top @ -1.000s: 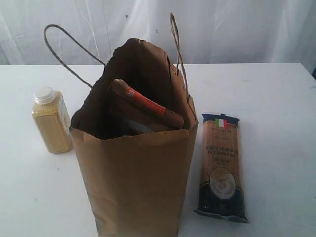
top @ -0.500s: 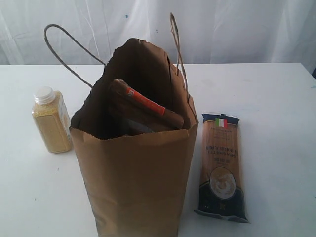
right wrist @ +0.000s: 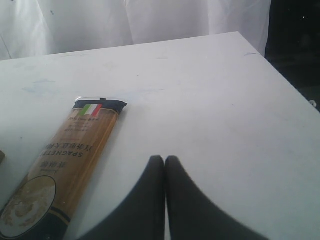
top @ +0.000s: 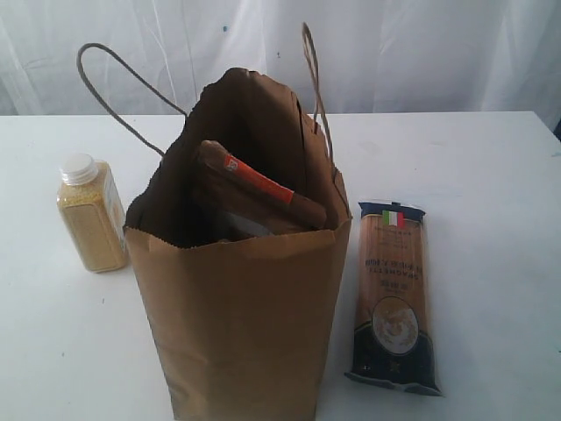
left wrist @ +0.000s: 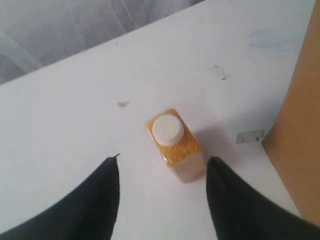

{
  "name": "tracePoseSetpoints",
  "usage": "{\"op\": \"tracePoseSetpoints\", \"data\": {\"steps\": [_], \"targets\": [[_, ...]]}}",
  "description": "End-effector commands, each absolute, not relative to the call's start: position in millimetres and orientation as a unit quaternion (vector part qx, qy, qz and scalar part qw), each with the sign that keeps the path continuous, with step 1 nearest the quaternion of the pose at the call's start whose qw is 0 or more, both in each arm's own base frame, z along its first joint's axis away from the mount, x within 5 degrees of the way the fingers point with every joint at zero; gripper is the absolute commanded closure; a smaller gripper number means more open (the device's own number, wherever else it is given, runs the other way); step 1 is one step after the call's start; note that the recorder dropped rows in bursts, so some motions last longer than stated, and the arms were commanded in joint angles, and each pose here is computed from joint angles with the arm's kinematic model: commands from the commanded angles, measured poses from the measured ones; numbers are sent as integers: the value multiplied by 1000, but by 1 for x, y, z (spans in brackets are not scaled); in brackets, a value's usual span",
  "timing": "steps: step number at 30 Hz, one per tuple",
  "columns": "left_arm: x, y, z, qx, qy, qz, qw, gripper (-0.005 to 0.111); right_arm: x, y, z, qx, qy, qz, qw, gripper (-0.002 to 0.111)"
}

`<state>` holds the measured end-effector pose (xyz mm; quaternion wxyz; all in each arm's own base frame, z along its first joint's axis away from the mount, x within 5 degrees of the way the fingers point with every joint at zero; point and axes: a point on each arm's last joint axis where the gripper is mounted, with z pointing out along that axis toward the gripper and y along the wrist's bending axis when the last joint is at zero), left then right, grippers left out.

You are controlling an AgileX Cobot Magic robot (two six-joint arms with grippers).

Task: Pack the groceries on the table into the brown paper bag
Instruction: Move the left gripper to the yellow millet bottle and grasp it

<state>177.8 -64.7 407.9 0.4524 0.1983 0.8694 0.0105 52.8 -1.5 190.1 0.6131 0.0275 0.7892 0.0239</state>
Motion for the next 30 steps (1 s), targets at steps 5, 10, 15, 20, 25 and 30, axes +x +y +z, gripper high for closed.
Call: {"op": "tracePoseSetpoints", "data": {"steps": [5, 10, 15, 20, 25, 30], "targets": [[174, -65, 366, 132, 914, -20, 382, 51, 53, -2, 190, 30, 786, 25, 617, 108], [178, -71, 331, 84, 919, -63, 381, 51, 53, -2, 190, 30, 786, 25, 617, 108], [194, -83, 308, 96, 894, -96, 426, 30, 53, -2, 190, 30, 786, 25, 617, 108], [231, -86, 288, 35, 923, -106, 367, 16, 53, -2, 190, 30, 786, 25, 617, 108], [286, -86, 282, -8, 936, -97, 339, 16, 53, -2, 190, 30, 786, 25, 617, 108], [306, -93, 265, -8, 945, -89, 315, 16, 53, -2, 190, 30, 786, 25, 617, 108]]}}
